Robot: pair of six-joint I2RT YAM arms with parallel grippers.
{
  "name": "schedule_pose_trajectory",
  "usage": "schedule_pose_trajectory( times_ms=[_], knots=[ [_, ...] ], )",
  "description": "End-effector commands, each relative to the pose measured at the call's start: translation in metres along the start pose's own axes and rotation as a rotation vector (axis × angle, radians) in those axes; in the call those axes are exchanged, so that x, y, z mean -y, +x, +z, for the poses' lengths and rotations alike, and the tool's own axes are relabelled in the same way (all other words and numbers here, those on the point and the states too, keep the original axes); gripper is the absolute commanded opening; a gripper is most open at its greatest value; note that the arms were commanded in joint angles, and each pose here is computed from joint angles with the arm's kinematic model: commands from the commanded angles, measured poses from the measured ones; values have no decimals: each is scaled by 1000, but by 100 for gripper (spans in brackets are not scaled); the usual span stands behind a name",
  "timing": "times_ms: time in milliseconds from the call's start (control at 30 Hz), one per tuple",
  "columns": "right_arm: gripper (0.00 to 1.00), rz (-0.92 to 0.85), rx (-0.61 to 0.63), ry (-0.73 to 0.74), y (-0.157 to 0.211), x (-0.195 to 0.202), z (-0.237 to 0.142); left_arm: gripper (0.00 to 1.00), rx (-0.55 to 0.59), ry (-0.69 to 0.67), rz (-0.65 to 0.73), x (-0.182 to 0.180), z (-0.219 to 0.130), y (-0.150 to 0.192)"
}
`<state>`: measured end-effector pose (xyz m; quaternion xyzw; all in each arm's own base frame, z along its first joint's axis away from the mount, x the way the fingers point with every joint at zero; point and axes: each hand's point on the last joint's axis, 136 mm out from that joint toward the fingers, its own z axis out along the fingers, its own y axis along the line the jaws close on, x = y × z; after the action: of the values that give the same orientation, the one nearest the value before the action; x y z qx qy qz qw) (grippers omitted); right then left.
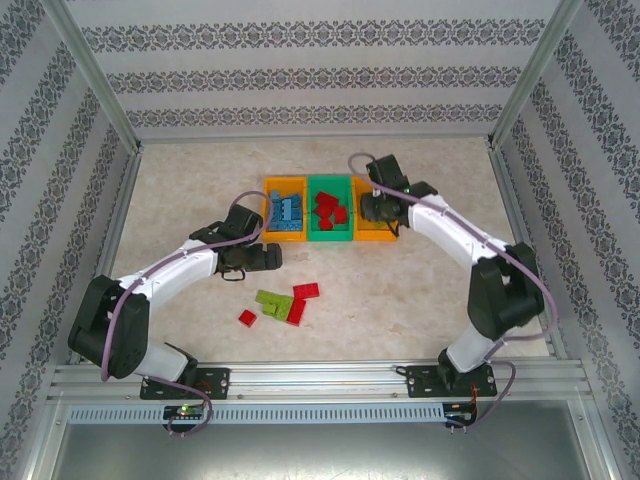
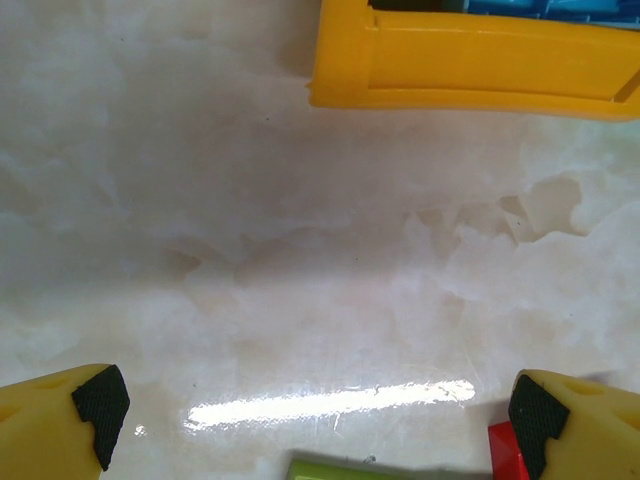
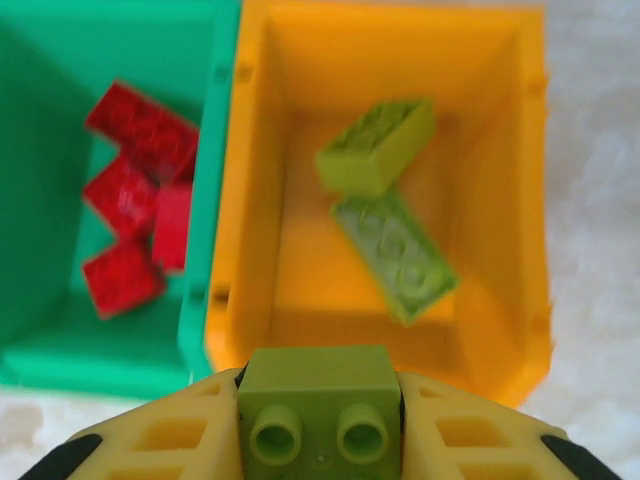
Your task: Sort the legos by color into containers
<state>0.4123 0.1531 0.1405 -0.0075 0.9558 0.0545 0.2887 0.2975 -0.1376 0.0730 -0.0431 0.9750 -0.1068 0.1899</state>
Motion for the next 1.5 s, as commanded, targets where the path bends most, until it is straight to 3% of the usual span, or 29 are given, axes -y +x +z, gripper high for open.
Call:
schedule_pose_trajectory(
  times_ms=[0,133,367,833,1100,1467],
  knots=[
    [35,35,-72,40,-8,10,25,100,-16,43,44,4,-4,8],
    [37,47,-133,74,-17,16,48,100,-14,115,181,26,-6,12],
    [45,72,-164,93,-16,21,65,100,-72,130,569,63,-3,28],
    [62,104,-133,65,-15,24,50,96,-208,193,1087,106,14,63],
    [68,118,-107,32,-16,25,30,94,-278,166,1243,104,27,84],
    [72,169,-56,8,-13,39,2,88,-345,153,1272,108,49,86]
  ],
)
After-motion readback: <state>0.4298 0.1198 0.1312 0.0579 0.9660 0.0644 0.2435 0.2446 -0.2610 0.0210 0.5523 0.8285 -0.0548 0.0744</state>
